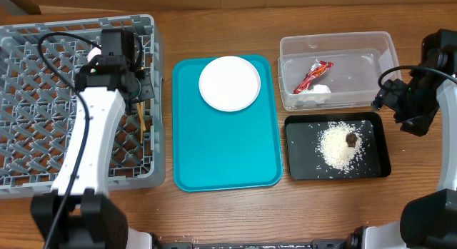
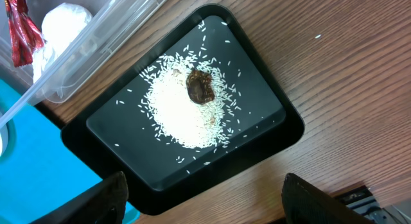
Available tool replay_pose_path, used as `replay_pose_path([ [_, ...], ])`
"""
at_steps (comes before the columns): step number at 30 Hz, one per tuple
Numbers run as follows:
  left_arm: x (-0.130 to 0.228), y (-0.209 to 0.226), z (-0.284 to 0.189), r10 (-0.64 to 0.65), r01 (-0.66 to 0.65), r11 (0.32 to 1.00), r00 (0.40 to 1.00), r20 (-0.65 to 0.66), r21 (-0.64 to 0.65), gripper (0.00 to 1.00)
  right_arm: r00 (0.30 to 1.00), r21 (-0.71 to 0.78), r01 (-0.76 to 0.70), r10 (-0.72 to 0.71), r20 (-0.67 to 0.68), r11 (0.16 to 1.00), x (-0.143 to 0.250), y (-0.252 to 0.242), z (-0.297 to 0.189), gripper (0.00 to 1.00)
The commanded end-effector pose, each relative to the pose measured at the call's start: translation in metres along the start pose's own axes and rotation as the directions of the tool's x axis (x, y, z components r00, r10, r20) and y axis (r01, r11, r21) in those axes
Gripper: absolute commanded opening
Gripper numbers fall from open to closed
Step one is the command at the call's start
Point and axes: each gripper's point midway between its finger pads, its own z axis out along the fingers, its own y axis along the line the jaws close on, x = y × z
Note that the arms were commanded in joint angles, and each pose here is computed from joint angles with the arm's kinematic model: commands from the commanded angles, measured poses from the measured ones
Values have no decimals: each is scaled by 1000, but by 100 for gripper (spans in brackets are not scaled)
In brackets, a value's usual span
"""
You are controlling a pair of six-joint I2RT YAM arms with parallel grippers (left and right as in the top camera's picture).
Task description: Sort waste into correct bins and load items into the dishwasher
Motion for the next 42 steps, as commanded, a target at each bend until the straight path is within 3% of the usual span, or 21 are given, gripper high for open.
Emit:
replay_pose_path([
  [1,2,0,23,45,-46,999,998,-44,-16,15,1000,-13,4,-3,30,1000,-1,1,-8,79],
  [2,2,-1,23,47,-48,999,998,-44,-16,23,1000,-13,4,-3,30,1000,-1,1,-8,78],
  [4,0,-1,21,46,-47,999,998,-36,-15,47,1000,-13,4,-3,30,1000,-1,1,-8,78],
  [6,-3,-4,11,46,-46,999,998,-31,10,54,1000,-13,4,-3,30,1000,-1,1,-8,78],
  [10,-10,-65,-25,89,-90,958,996,16,274,59,1000,-13,4,-4,31,1000,-1,1,-8,78],
  [13,0,-119,-36,221,-232,895,972,74,381,59,999,-15,4,-4,33,1000,-2,1,-8,78],
  [15,9,-155,-40,348,-375,834,927,143,404,61,999,-14,4,-4,34,1000,-2,1,-8,78],
  [17,31,-208,-36,529,-571,712,819,223,409,66,999,-14,4,-4,33,1000,-2,1,-8,78],
  [20,55,-240,-18,629,-661,643,744,226,386,70,999,-14,4,-4,33,1000,-2,1,-8,78],
  [29,119,-272,76,752,-712,590,656,60,381,74,999,-14,4,-4,32,1000,-1,1,-8,78],
  [30,124,-270,83,759,-710,590,650,37,383,73,999,-14,4,-4,32,1000,-1,1,-8,78],
  [33,132,-264,83,768,-707,591,640,-2,388,55,1000,-13,4,-4,31,1000,-1,1,-8,78],
  [36,137,-258,81,774,-704,592,632,-34,392,25,1000,-13,4,-4,31,1000,-1,1,-8,78],
  [39,137,-254,74,779,-702,593,624,-59,395,8,1000,-13,4,-4,31,1000,-1,1,-8,79],
  [42,118,-260,51,750,-677,624,659,-55,391,4,1000,-13,4,-3,30,1000,-1,1,-8,78],
])
